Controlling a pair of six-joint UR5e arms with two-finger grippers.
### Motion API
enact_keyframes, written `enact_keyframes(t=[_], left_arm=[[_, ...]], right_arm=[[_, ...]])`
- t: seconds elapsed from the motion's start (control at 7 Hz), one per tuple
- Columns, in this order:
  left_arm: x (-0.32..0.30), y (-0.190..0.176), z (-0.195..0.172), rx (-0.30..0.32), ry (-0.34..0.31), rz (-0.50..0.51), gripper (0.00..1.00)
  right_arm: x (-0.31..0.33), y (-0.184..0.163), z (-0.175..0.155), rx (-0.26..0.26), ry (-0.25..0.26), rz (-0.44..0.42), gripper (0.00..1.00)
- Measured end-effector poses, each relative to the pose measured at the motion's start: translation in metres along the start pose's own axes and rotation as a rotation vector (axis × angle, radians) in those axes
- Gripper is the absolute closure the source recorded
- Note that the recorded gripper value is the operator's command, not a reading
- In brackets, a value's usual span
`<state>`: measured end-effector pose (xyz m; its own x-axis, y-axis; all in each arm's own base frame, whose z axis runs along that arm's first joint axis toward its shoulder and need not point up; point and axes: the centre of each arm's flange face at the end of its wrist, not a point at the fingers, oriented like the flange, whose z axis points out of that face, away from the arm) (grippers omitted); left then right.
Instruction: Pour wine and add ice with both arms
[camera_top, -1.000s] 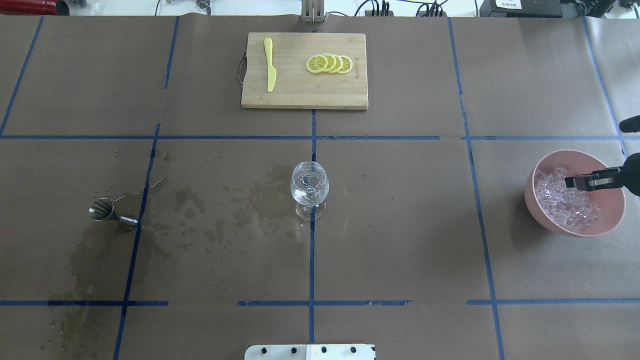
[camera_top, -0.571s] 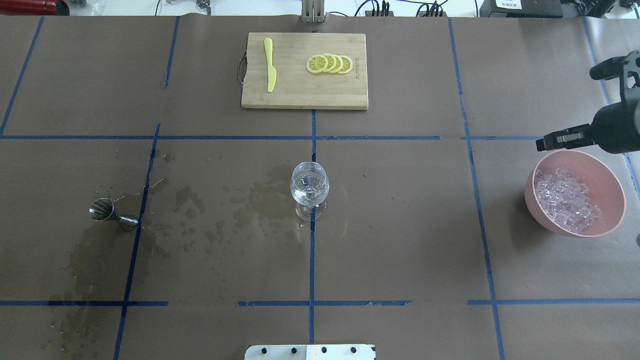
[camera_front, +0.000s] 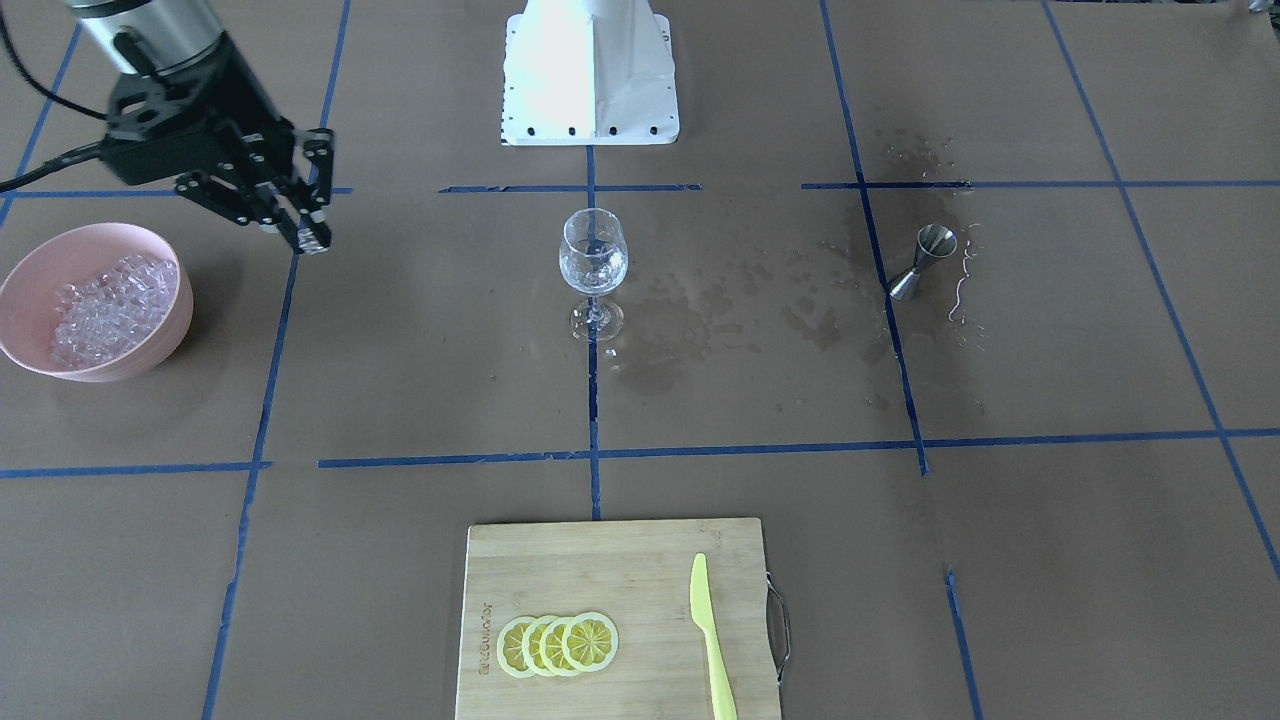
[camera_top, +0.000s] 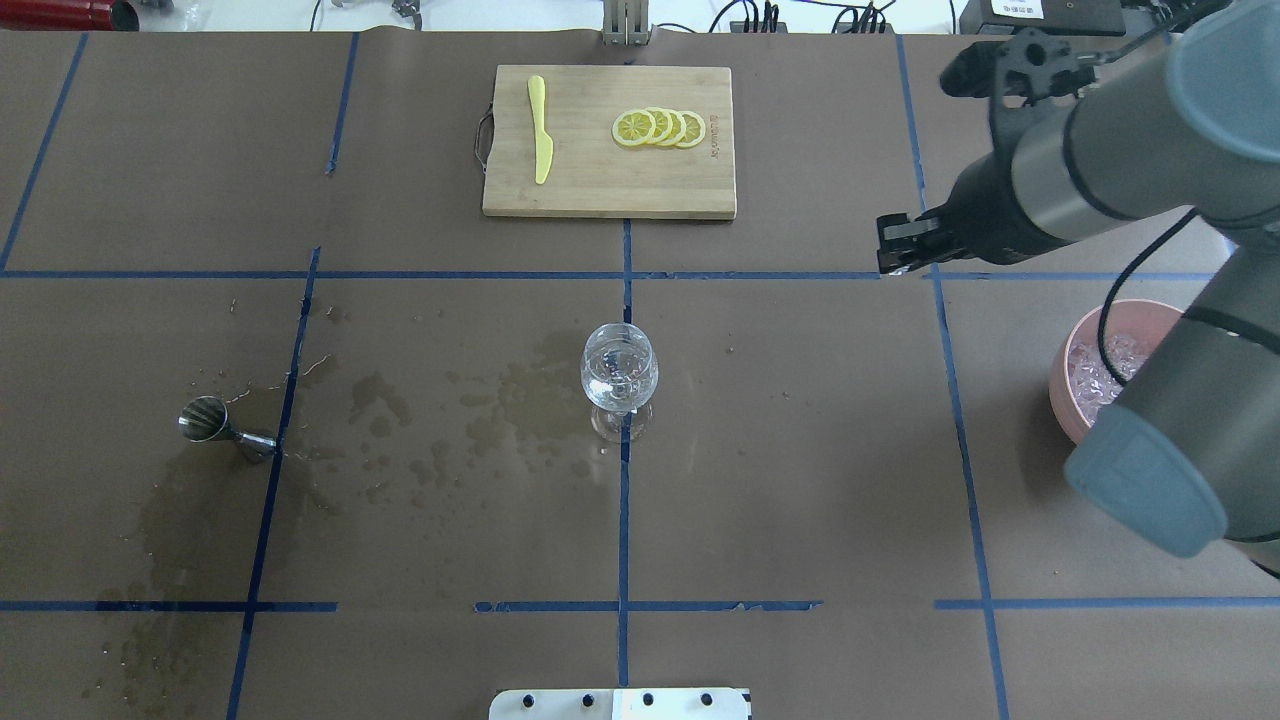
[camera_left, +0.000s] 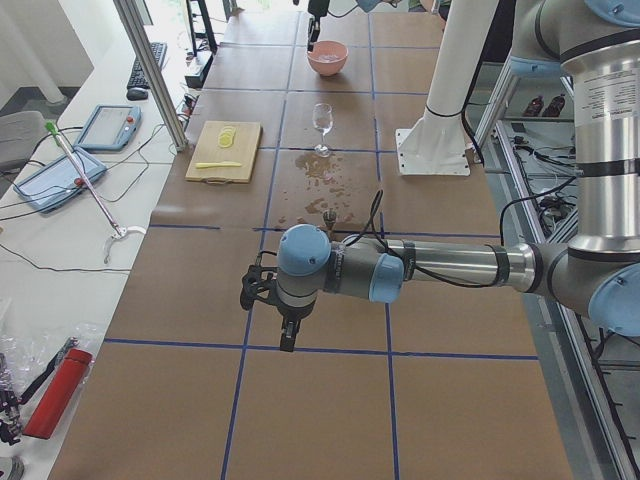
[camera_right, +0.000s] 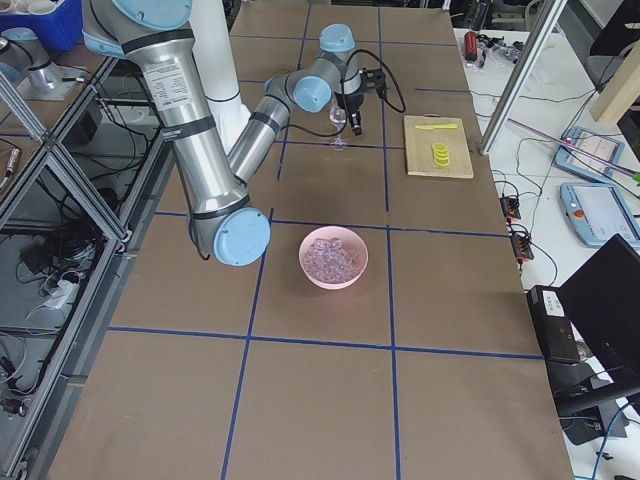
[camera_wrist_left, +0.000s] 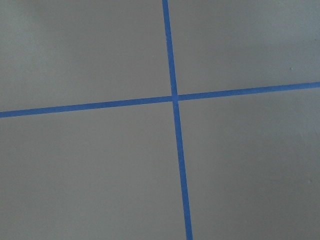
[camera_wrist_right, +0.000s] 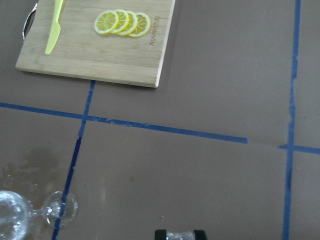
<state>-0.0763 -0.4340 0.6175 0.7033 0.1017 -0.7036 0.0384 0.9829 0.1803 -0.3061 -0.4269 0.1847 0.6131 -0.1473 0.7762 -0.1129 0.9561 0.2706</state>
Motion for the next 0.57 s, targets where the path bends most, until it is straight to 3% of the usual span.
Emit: enact_keyframes(t=[0.57], left_arm=[[0.001, 0.0, -0.001, 0.002, 0.0, 0.003, 0.0]], right_arm=[[-0.151, 0.027, 0.042, 0.068, 0.041, 0.091, 1.0]])
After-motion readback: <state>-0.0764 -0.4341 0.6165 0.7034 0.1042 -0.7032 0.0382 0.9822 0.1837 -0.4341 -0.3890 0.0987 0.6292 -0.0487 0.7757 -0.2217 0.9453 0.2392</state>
